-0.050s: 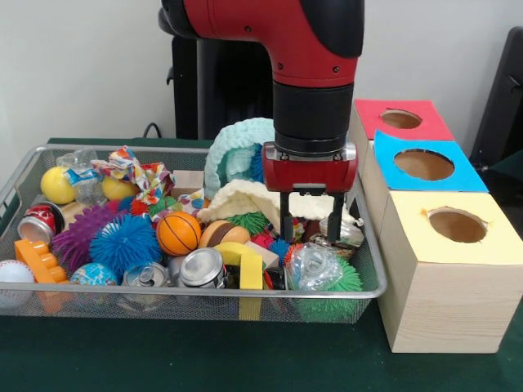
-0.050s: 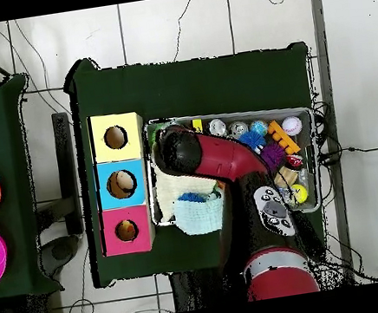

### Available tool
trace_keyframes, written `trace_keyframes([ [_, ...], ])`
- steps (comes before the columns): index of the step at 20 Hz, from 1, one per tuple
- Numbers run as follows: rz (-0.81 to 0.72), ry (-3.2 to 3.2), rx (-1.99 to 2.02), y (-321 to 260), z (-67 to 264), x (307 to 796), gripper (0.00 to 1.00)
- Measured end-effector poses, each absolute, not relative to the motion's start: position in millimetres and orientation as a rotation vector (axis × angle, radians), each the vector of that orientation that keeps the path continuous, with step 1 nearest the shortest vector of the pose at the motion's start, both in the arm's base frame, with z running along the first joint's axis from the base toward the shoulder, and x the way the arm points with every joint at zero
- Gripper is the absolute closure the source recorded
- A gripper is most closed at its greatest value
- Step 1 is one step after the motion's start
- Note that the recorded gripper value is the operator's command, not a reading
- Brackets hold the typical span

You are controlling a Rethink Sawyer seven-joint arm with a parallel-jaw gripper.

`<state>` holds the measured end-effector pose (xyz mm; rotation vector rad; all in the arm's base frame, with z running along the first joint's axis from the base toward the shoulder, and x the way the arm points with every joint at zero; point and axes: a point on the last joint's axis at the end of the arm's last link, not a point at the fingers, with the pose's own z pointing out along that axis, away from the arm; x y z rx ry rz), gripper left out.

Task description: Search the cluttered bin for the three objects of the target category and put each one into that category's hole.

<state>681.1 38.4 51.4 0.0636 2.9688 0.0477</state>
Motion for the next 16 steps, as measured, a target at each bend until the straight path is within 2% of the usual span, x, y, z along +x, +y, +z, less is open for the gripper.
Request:
trace_keyframes([
  [16, 0.057, 2.945, 0.056, 45.8, 48.2, 685.1, 0.00],
])
